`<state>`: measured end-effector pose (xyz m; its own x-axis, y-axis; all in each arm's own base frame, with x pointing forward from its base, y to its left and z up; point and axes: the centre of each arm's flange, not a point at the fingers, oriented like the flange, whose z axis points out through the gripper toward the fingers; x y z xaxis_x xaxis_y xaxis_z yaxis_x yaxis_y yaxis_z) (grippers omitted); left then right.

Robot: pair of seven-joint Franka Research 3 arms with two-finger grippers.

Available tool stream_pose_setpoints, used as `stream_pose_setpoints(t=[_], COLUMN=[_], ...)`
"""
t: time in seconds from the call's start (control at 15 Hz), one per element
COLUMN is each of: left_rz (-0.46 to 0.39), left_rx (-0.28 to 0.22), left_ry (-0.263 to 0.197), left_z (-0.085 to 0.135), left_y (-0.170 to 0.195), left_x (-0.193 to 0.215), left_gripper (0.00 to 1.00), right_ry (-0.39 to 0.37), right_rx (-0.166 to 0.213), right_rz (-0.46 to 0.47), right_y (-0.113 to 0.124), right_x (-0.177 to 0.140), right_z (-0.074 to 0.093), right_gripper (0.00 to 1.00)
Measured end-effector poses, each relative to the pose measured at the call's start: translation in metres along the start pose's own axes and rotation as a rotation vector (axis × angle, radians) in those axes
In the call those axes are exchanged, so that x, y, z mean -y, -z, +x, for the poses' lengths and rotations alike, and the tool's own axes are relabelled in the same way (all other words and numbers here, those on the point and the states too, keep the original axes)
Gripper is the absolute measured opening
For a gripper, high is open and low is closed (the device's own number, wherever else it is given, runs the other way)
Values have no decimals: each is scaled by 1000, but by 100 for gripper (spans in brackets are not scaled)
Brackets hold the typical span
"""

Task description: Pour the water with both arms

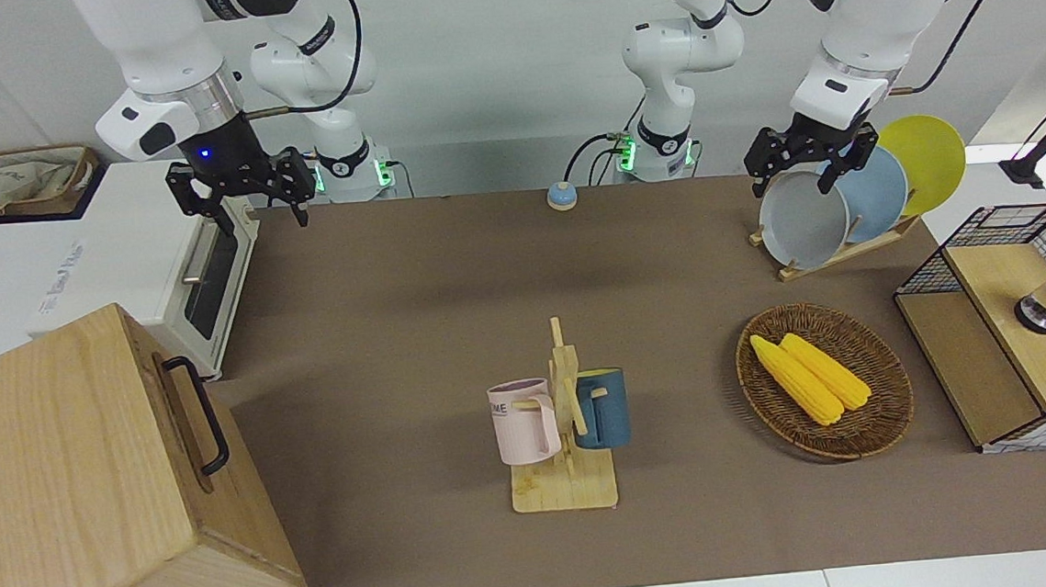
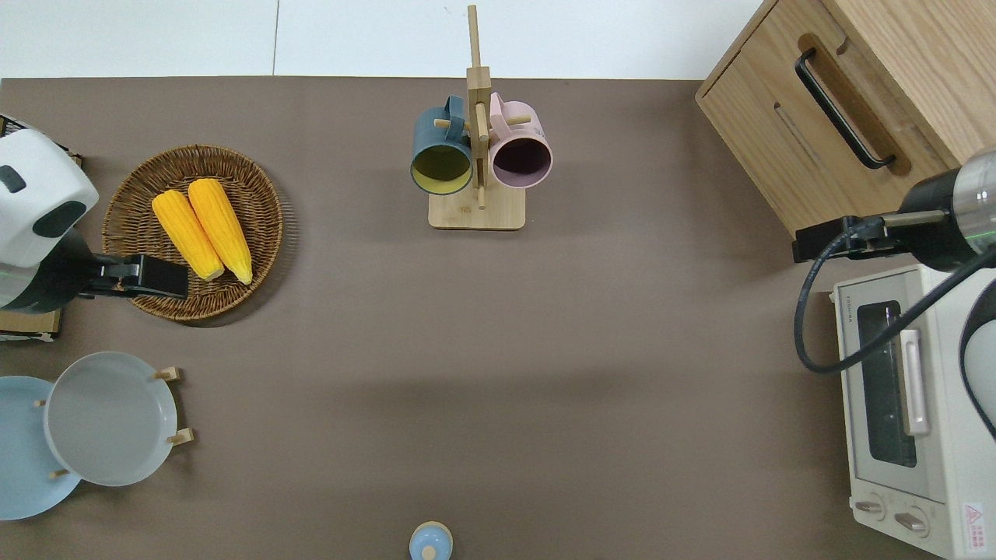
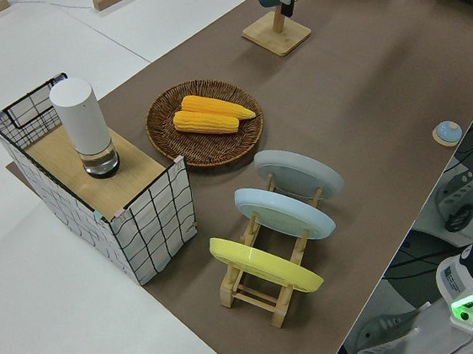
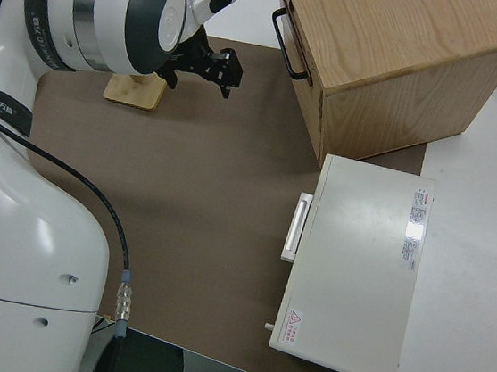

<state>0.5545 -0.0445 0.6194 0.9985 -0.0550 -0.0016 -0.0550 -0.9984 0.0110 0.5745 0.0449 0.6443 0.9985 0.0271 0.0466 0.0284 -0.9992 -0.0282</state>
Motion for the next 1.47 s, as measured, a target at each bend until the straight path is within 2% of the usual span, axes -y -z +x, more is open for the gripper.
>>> stream_pose_setpoints(t=[0.4, 0.87, 1.07, 1.2, 1.47], left_rz=[0, 3, 4, 9, 19], left_rx=[9, 9, 8, 3, -9], left_ry=[1, 8, 0, -14, -61], left_z=[3, 3, 3, 4, 8], left_y=[-5, -5, -5, -5, -8], left_x=[1, 17, 53, 87, 166], left_gripper=[100, 100, 100, 100, 100], right_ry=[-27, -13, -7, 17, 98], right_rx=[-1, 1, 10, 30, 79], right_rz=[-2, 0, 6, 10, 21], right_y=[0, 0, -4, -15, -54], right_x=[-16, -8, -5, 8, 54], right_z=[1, 0, 1, 2, 11], right_gripper=[100, 100, 100, 100, 100])
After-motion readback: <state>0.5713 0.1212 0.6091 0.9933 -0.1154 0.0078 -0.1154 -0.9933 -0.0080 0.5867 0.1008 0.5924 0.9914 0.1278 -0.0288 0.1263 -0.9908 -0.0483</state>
